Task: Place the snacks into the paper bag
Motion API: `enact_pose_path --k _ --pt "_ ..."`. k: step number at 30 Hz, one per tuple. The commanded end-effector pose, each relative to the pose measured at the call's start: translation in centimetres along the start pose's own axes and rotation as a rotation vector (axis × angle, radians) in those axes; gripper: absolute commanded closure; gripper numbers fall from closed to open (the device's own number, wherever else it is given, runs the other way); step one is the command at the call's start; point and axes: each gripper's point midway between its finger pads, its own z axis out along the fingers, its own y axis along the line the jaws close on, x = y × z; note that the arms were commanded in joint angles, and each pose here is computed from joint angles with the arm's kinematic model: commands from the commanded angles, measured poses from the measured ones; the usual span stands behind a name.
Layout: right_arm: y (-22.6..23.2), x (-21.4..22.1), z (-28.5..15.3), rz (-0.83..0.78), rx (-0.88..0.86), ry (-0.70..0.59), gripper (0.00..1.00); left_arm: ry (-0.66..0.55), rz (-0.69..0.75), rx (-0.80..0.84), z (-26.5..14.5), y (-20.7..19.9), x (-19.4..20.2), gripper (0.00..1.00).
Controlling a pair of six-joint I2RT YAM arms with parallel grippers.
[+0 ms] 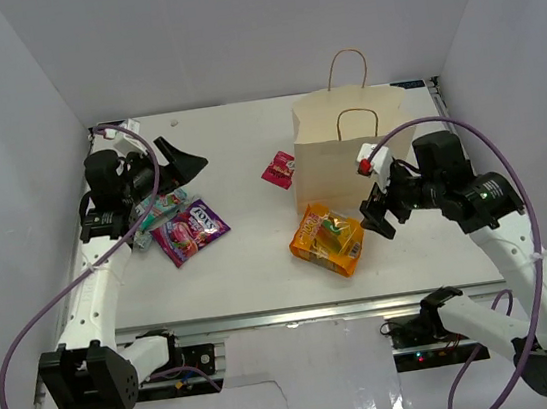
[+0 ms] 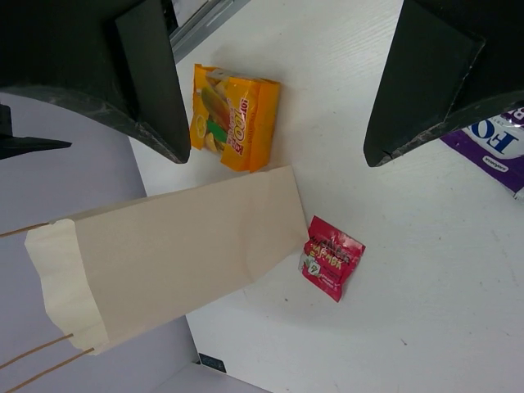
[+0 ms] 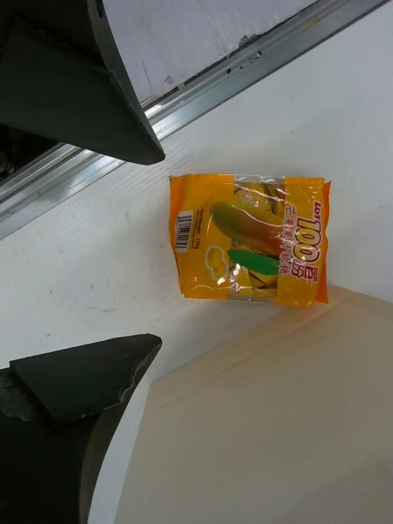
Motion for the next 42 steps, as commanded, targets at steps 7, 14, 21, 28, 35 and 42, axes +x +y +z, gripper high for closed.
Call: enact_pose_path --k 7,14,21,28,35,42 --pt "2.2 1.0 2.5 -0.216 -0.235 -0.022 0.10 -0.021 0.036 0.026 -0.6 -1.2 -0.8 0.02" --pt "2.9 7.6 7.7 -0.085 -0.294 0.110 0.07 0.006 -0.003 0.011 -1.1 -0.5 1.1 0.02" --pt "-0.9 10.7 12.0 0.020 -0.095 0.192 0.01 0.022 -0.032 -0.021 -2.0 0.6 3.5 0.02" --pt "-3.8 10.7 14.7 0.112 0.143 0.162 0.16 0.035 -0.048 -0.042 -2.1 1.2 4.2 0.02" --pt "-3.3 11.7 16.1 0.081 0.137 0.151 0.22 0.050 -0.054 -0.049 -1.7 1.6 4.3 0.02" --pt "-0.6 13.0 16.4 0.057 0.007 0.158 0.50 0.056 -0.052 -0.054 -1.4 1.8 4.3 0.02"
